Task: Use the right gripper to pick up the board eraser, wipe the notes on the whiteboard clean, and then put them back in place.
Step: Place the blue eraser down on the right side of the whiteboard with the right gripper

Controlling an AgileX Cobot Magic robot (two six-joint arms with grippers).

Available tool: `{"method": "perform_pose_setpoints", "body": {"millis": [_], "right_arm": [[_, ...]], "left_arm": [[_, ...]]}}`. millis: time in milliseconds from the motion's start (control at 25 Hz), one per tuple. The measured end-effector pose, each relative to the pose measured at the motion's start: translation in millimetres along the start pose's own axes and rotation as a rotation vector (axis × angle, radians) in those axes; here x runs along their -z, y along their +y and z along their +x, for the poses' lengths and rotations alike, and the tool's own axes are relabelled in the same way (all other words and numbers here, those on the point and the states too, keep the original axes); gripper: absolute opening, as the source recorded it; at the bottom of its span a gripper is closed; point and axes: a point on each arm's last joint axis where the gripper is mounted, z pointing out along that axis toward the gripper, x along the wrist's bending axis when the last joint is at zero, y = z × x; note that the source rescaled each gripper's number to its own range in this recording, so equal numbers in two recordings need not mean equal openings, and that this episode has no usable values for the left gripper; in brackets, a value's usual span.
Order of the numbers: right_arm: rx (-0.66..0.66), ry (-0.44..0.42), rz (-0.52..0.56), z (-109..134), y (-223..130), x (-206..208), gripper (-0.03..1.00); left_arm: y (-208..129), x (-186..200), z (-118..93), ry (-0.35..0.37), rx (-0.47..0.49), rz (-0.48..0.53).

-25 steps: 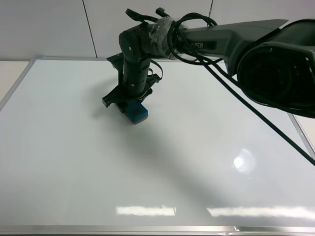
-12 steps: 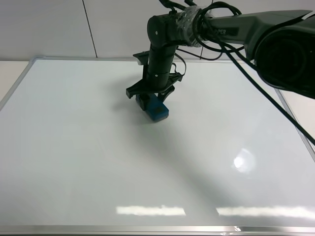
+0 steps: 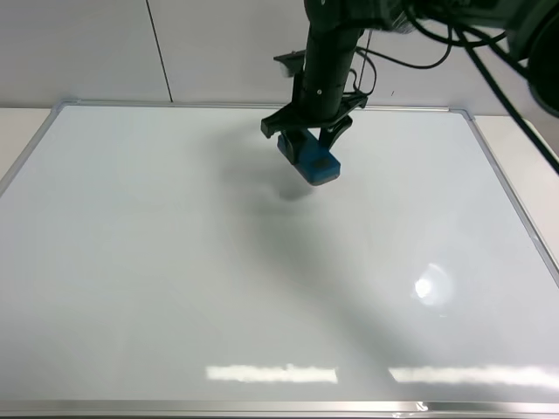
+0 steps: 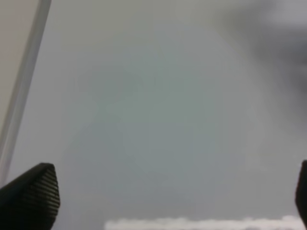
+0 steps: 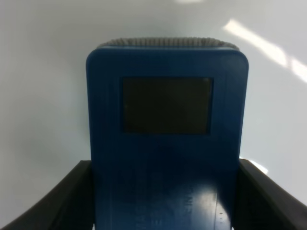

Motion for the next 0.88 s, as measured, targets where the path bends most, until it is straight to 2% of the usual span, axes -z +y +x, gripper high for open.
{"method": "perform_pose_setpoints", "body": {"millis": [160,400,680,880], "right_arm": [[-0.032,-0.008,-0.032,-19,-14,37,0.05],[-0.112,-0.034,-0.06,-58,-67,81,0.05],[-0.272,-0.074,-0.062,-100,-158,87,0.05],[-0.405,-0.106,-0.063,-118,-227,64,0.05]], "left_arm": [[0,0,0,0.0,0.0,0.0],[0,0,0,0.0,0.0,0.0],[0,0,0,0.0,0.0,0.0],[0,0,0,0.0,0.0,0.0]]}}
